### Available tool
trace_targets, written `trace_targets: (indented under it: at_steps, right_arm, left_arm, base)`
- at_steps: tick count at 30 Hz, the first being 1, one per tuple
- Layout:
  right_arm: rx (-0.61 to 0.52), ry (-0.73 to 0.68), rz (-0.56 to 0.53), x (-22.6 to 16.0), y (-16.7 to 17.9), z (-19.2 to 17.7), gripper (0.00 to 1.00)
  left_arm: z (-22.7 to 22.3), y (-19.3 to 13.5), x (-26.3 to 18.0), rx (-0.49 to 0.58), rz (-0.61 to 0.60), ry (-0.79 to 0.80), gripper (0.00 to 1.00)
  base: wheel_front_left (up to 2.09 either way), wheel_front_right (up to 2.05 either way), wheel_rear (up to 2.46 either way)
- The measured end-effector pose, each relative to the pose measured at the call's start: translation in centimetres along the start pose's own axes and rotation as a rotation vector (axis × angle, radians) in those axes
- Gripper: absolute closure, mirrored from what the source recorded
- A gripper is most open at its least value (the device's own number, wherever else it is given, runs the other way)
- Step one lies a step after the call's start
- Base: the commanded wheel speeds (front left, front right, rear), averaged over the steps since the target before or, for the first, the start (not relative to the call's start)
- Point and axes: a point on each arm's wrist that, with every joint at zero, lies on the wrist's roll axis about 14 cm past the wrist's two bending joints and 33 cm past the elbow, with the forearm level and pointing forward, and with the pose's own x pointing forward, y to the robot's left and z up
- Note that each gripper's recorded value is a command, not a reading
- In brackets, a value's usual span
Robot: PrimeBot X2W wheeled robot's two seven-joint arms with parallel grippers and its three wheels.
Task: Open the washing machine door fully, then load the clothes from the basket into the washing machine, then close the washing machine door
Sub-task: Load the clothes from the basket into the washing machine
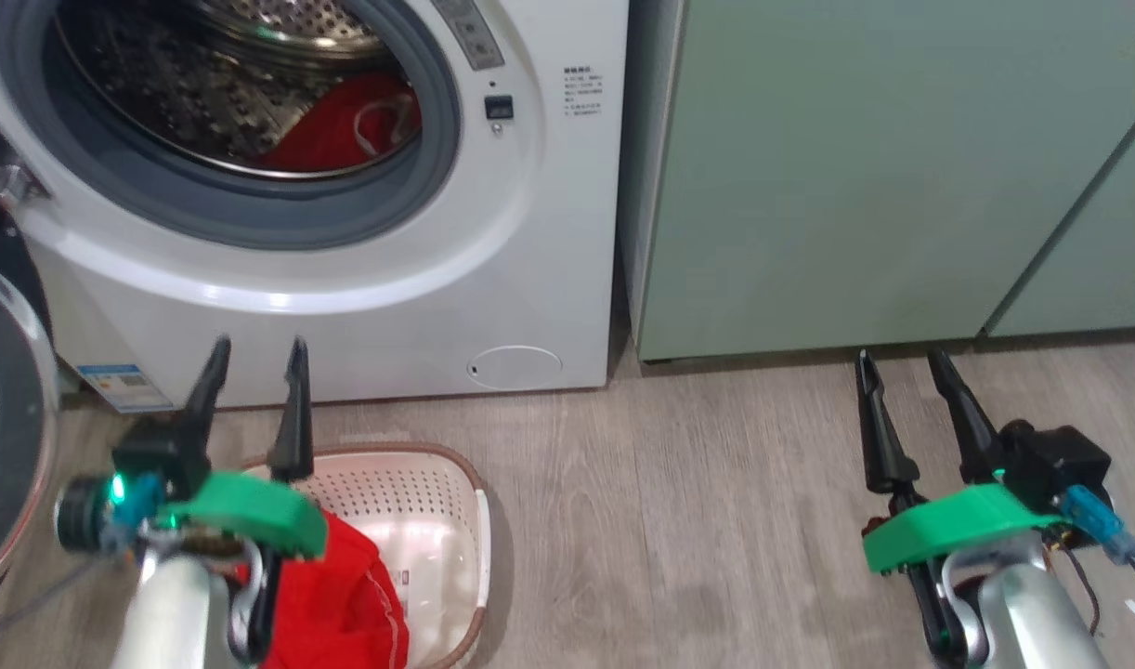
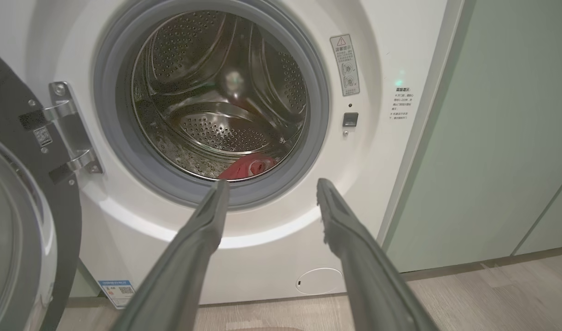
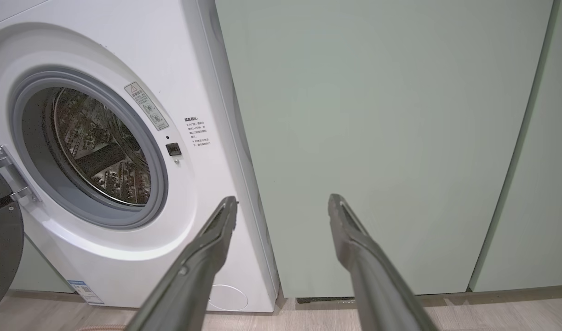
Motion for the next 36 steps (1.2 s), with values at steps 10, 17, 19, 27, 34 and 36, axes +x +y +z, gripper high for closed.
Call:
trace_targets:
  at_steps: [10,17,19,27,34,36]
  right_arm:
    - [0.002,-0.002,0.005,-1.3,0.2,0.1,0.0]
    - [0.003,-0.006,0.004,-1.7,0.2,0.2,0.0]
    - [0.003,-0.007,0.006,-1.7,0.3,0.2,0.0]
    - [0.003,-0.011,0.011,-1.7,0.4,0.4,0.0]
    - [0.003,-0.01,0.017,-1.5,0.6,0.3,0.0]
    - [0.003,-0.007,0.018,-1.4,0.6,0.2,0.0]
  left_arm:
    - [-1.1,0.6,-4.4,-0.076,0.074,0.031,0.0]
    - [-1.7,-0.1,-5.4,-0.111,0.076,0.054,0.0]
    - [-1.7,-0.3,-5.4,-0.111,0.071,0.054,0.0]
    - [-1.2,-0.6,-5.4,-0.105,0.072,0.041,0.0]
    - [-1.5,-0.9,-5.7,-0.108,0.065,0.05,0.0]
    - [-1.6,-0.8,-5.7,-0.108,0.067,0.052,0.0]
  base:
    - [0.0,0.0,0.0]
    - [0.0,0.0,0.0]
    - [0.0,0.0,0.0]
    - [0.0,0.0,0.0]
    - [0.0,0.0,0.0]
    - [0.0,0.0,0.0]
